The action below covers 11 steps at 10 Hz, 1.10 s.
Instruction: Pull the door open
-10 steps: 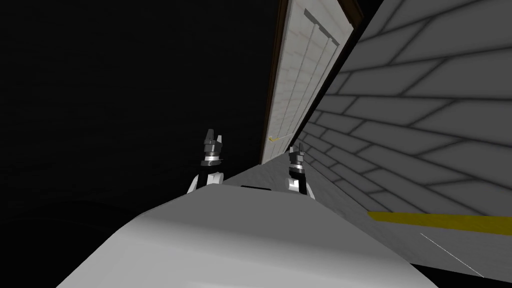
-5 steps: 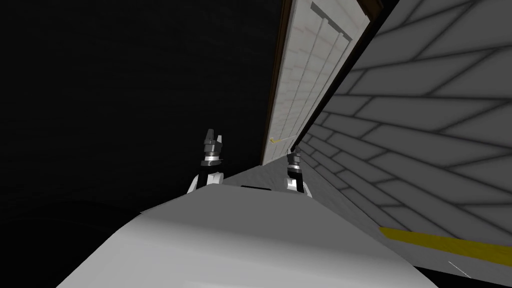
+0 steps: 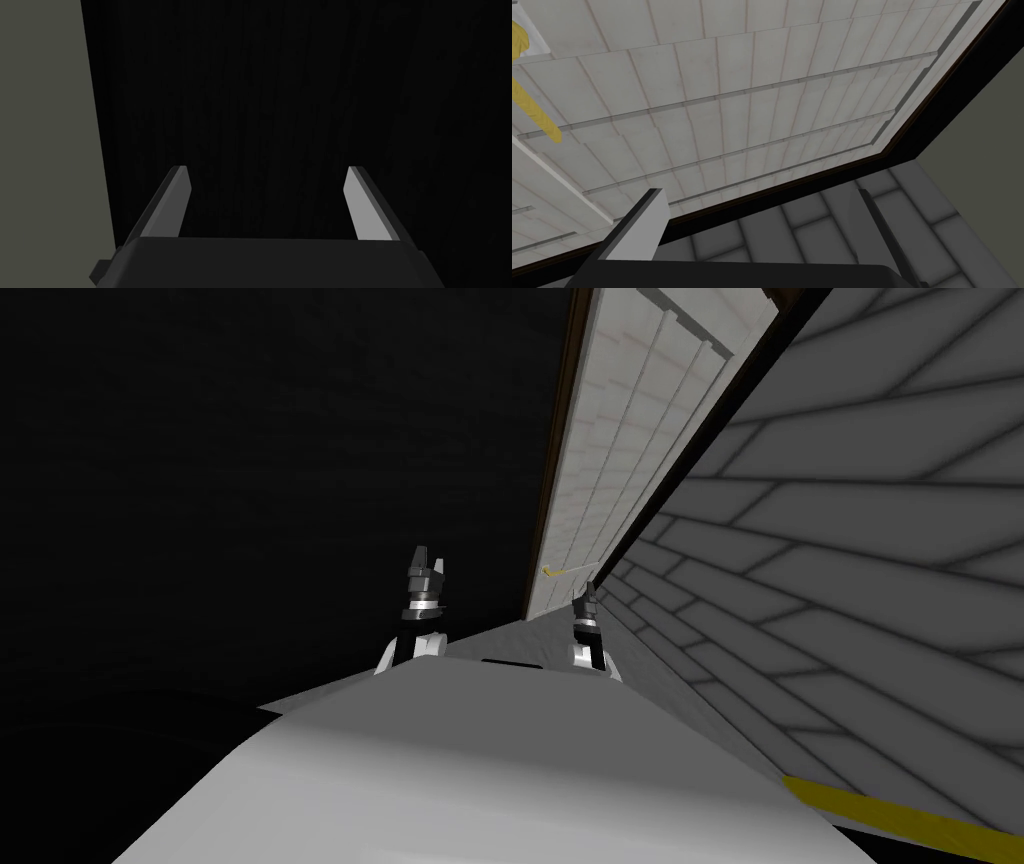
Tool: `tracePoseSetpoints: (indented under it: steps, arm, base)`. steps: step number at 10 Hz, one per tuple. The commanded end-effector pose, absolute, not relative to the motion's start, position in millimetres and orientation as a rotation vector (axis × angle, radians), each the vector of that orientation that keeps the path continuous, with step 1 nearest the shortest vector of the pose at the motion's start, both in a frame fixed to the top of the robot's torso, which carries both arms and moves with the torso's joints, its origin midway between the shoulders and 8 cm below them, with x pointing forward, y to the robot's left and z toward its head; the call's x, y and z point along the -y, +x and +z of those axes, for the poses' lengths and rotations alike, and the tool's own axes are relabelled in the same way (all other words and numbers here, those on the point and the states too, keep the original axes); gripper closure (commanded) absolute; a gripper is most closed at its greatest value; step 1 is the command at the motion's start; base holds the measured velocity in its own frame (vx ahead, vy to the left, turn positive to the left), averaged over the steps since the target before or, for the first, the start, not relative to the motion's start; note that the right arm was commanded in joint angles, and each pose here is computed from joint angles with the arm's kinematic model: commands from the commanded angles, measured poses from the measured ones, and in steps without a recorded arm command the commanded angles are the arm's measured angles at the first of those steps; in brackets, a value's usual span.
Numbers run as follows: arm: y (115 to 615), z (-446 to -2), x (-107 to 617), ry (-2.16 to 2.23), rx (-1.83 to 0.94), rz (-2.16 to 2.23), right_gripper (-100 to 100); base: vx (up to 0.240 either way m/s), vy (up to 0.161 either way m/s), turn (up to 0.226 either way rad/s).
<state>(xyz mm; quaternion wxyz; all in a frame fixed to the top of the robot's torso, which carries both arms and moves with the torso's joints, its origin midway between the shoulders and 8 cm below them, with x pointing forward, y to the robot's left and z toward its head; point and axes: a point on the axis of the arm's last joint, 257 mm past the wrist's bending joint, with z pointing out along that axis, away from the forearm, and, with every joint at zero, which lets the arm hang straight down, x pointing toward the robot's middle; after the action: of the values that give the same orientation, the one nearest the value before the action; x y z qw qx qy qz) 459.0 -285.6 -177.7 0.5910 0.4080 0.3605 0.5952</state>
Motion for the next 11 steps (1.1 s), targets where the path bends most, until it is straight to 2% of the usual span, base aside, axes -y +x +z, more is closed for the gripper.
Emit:
tracePoseSetpoints:
  steps: [1, 11]
  arm:
    - [464, -189, 286, 0.959, -0.853, 1.378, -100]
    - [479, -251, 297, 1.037, -0.937, 1.325, -100]
  base:
    - [0.015, -0.060, 0.146]
    - [0.019, -0.069, 0.108]
